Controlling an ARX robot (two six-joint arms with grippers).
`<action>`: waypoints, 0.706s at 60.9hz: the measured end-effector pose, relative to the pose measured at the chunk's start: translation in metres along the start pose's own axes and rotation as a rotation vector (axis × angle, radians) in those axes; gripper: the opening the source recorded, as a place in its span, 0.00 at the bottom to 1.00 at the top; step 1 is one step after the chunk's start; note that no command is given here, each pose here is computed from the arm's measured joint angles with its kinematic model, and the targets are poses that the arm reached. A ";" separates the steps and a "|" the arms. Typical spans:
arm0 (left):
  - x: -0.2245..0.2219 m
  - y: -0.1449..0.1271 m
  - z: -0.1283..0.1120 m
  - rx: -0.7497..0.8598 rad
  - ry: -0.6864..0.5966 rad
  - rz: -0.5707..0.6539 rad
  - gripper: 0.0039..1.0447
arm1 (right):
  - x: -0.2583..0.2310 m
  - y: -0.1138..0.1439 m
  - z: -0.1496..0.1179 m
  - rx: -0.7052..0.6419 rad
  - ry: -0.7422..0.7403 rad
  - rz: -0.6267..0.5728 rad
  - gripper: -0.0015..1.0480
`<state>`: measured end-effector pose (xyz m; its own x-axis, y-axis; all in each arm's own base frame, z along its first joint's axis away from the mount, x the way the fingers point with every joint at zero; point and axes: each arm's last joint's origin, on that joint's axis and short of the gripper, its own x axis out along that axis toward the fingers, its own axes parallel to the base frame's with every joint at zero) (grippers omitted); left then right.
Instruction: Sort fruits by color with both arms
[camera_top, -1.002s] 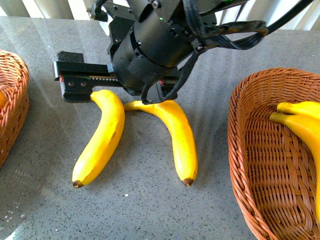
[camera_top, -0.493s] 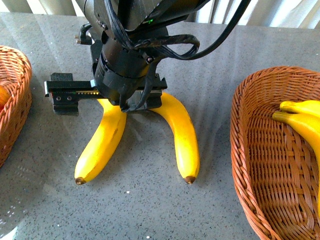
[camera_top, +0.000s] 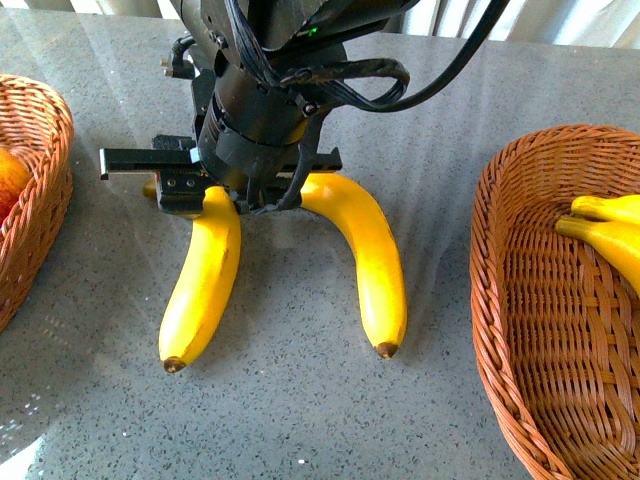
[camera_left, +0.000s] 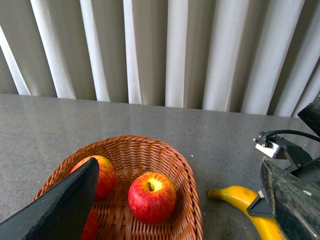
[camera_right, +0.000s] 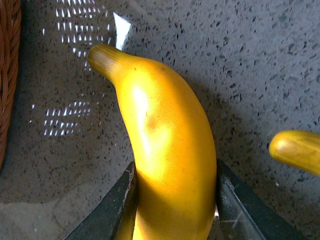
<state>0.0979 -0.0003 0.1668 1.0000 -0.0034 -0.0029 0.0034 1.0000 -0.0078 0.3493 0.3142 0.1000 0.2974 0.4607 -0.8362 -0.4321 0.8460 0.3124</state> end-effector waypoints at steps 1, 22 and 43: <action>0.000 0.000 0.000 0.000 0.000 0.000 0.91 | -0.001 -0.001 0.000 0.002 0.001 0.003 0.33; 0.000 0.000 0.000 0.000 0.000 0.000 0.91 | -0.087 -0.029 0.009 0.040 -0.179 0.085 0.32; 0.000 0.000 0.000 0.000 0.000 0.000 0.91 | -0.187 -0.124 -0.044 0.110 -0.322 -0.038 0.32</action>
<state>0.0979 -0.0003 0.1668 1.0000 -0.0034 -0.0029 0.0034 1.0000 -0.0078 0.3093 0.1117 0.1976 0.5725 0.4747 -0.6685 -0.3265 0.8799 0.3452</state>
